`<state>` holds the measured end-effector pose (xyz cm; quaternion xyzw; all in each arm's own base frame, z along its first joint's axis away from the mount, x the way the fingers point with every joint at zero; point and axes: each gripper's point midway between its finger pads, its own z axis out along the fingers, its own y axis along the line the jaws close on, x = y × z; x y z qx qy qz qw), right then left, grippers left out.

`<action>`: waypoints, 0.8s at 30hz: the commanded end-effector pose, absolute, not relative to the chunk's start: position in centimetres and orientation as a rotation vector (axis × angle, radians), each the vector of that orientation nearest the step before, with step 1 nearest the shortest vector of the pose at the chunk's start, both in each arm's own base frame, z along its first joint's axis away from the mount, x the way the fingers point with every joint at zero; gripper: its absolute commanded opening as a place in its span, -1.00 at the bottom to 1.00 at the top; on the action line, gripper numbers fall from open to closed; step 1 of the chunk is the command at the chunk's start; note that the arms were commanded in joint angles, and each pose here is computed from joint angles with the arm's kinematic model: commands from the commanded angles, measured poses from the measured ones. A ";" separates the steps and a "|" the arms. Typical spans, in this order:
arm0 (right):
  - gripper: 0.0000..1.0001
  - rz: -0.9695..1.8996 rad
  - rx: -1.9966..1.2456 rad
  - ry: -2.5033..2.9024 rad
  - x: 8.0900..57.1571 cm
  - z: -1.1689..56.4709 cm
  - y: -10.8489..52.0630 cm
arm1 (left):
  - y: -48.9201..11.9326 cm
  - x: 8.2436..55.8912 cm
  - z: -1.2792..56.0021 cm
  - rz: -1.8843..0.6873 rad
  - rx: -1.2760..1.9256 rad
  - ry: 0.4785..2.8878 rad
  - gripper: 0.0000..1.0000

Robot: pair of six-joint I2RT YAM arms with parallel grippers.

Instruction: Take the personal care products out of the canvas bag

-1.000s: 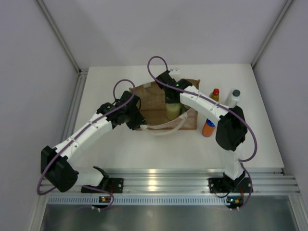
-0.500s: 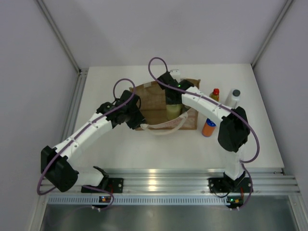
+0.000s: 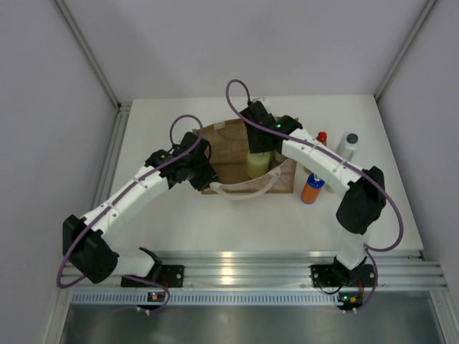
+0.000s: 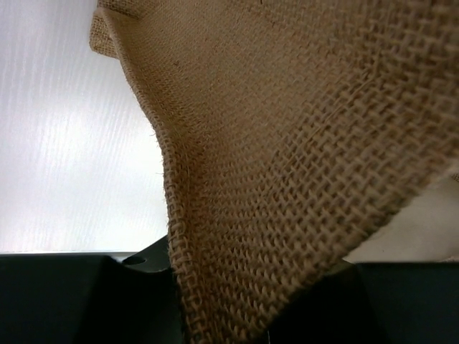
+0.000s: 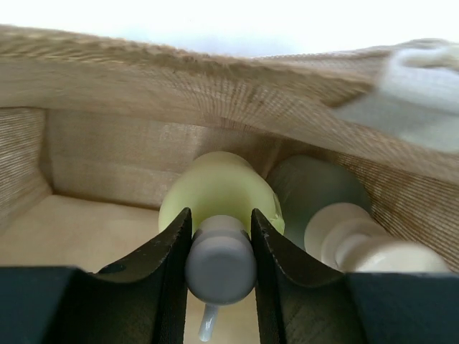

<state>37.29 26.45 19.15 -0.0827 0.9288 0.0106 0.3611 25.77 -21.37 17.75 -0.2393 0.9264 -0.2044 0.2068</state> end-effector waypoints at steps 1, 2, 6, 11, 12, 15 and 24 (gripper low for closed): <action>-1.00 0.178 -0.189 2.213 36.9 27.6 26.8 | -21.7 26.6 19.0 -0.589 -0.646 2.548 -0.29; -1.00 0.182 -0.193 2.214 36.6 27.9 26.8 | -21.6 26.6 19.1 -0.591 -0.651 2.545 -0.29; -1.00 0.220 -0.222 2.193 35.8 30.8 27.0 | -21.5 26.6 19.0 -0.583 -0.654 2.540 -0.29; -1.00 0.213 -0.273 2.204 34.7 32.8 26.6 | -21.3 26.6 19.2 -0.582 -0.665 2.528 -0.28; -1.00 0.226 -0.270 2.190 34.5 33.7 26.6 | -21.3 26.6 19.2 -0.582 -0.665 2.526 -0.28; -1.00 0.246 -0.291 2.189 33.6 34.7 26.4 | -21.1 26.6 19.4 -0.578 -0.671 2.516 -0.29; -1.00 0.313 -0.394 2.122 29.8 39.0 27.2 | -20.7 26.8 19.4 -0.561 -0.681 2.499 -0.29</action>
